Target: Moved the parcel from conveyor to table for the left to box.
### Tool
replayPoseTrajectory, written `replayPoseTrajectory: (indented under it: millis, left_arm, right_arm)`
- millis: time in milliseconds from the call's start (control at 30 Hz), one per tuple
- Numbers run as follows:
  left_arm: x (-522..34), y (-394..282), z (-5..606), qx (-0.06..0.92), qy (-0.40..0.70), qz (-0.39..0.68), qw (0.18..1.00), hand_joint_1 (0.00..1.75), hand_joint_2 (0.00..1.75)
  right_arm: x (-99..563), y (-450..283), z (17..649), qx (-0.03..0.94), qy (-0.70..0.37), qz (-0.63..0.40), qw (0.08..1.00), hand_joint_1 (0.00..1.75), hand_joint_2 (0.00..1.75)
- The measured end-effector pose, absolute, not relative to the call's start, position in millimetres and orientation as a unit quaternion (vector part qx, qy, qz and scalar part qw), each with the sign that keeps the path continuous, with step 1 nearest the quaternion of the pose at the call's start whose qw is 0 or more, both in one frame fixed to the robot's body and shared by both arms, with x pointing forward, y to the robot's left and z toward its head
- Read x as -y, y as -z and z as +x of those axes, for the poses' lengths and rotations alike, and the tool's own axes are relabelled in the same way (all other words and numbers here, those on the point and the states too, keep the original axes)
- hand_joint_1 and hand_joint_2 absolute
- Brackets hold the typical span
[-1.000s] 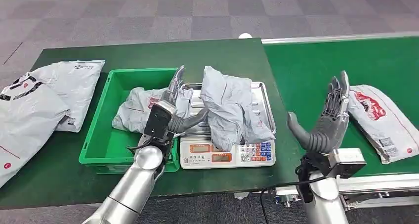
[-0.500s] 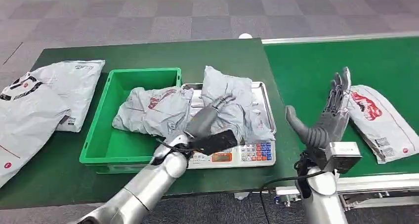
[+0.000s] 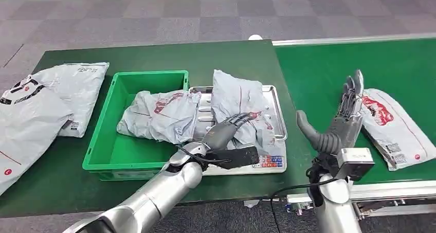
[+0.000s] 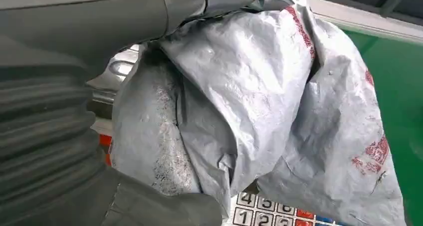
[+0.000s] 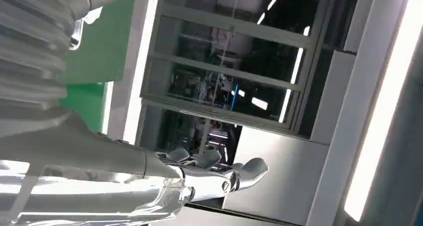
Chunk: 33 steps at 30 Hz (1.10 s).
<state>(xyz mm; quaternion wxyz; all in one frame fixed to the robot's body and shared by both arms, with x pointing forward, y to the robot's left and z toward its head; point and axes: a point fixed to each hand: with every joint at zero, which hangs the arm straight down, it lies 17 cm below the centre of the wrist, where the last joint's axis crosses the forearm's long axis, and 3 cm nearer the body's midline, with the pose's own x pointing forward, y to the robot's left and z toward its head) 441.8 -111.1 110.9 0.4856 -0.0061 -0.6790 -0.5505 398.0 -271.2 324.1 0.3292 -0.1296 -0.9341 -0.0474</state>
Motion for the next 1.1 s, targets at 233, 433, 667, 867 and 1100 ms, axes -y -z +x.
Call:
replayPoseTrajectory:
  millis: [233, 433, 667, 867, 1100]
  left_arm:
    - [108, -93, 441, 0.647, 0.581, 0.012, 0.495, 0.00, 1.75]
    - [100, -75, 443, 0.615, 0.605, 0.053, 0.504, 1.75, 1.75]
    - [92, -136, 458, 0.754, 0.455, 0.050, 0.470, 1.75, 1.75]
    - [53, -197, 467, 0.843, 0.307, 0.057, 0.438, 1.75, 1.75]
    - [10, -237, 458, 0.899, 0.195, 0.058, 0.388, 1.75, 1.75]
  right_arm:
    - [270, -324, 398, 0.934, 0.045, -0.132, 0.329, 0.00, 1.75]
    - [266, -323, 398, 0.934, 0.040, -0.131, 0.329, 0.00, 1.75]
    - [262, -323, 400, 0.934, 0.039, -0.123, 0.333, 0.00, 1.75]
    - [266, -325, 405, 0.934, 0.057, -0.111, 0.335, 0.00, 1.75]
    - [269, -325, 404, 0.935, 0.073, -0.090, 0.336, 0.00, 1.75]
